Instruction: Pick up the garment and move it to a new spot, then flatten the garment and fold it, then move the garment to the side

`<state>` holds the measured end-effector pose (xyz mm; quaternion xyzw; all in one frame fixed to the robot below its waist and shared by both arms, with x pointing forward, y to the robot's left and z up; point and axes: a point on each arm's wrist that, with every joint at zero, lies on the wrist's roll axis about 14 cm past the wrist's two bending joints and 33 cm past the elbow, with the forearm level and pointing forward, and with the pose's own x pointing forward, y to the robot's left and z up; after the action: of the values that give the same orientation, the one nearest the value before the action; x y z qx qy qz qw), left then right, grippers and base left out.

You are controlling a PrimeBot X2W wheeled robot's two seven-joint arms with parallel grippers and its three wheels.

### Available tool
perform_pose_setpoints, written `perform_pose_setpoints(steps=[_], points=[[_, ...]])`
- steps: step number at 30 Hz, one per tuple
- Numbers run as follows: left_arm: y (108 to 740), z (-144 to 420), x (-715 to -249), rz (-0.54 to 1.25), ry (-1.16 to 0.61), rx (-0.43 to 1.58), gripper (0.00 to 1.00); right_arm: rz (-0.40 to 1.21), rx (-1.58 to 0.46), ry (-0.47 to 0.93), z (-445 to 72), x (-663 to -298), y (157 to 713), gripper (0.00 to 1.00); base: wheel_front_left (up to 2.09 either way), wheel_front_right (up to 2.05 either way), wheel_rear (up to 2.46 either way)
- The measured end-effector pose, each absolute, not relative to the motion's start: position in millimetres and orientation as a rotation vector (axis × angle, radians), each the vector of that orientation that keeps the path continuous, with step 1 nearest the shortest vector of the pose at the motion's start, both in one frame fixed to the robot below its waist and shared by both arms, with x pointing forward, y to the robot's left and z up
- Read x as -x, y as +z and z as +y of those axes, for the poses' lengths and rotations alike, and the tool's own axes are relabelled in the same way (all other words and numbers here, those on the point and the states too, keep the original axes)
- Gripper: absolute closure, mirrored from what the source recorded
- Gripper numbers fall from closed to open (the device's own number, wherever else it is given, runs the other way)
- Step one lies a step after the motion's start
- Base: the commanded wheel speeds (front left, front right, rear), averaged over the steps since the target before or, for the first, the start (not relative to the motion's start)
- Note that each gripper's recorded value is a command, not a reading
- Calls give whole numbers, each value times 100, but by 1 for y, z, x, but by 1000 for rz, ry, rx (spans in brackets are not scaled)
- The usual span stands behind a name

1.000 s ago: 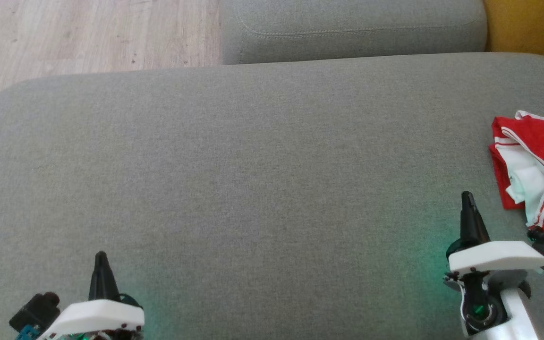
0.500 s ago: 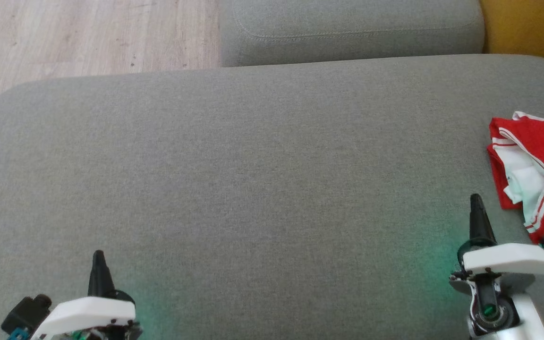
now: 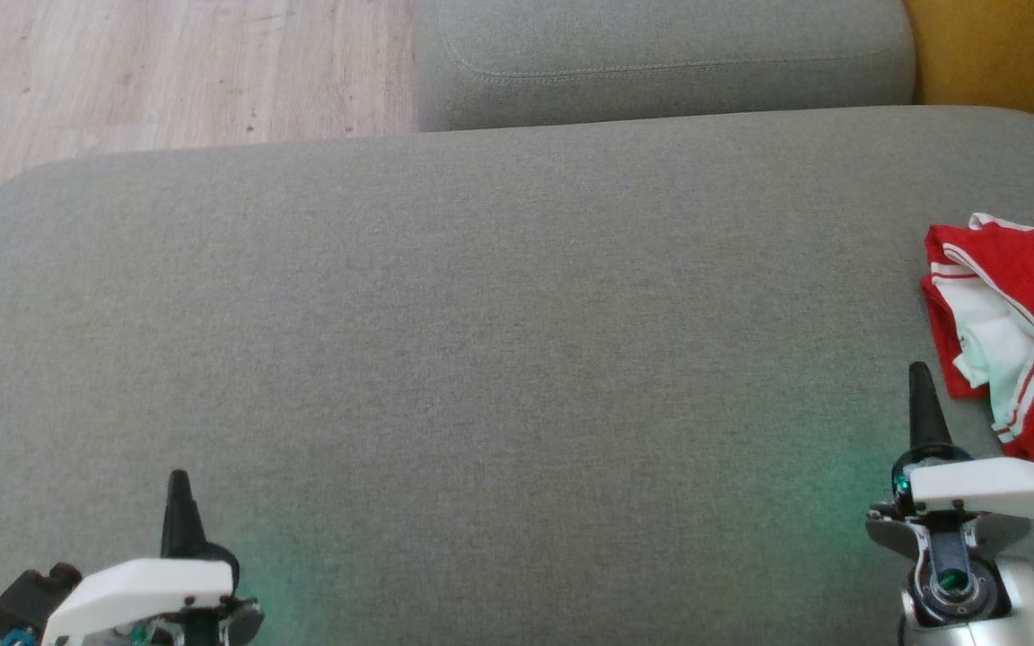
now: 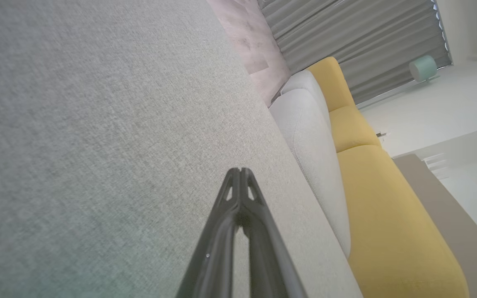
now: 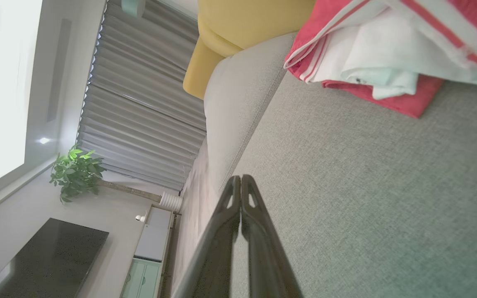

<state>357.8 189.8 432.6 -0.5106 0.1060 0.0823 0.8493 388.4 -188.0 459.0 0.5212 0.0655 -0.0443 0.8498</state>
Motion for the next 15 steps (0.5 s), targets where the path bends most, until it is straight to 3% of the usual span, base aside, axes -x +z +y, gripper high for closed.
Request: perform_pose_setpoints(steps=[15], points=[[446,186,-364,191,135,1254,100,113,-1267,-103,-194,-384,464,100,0,0,0]])
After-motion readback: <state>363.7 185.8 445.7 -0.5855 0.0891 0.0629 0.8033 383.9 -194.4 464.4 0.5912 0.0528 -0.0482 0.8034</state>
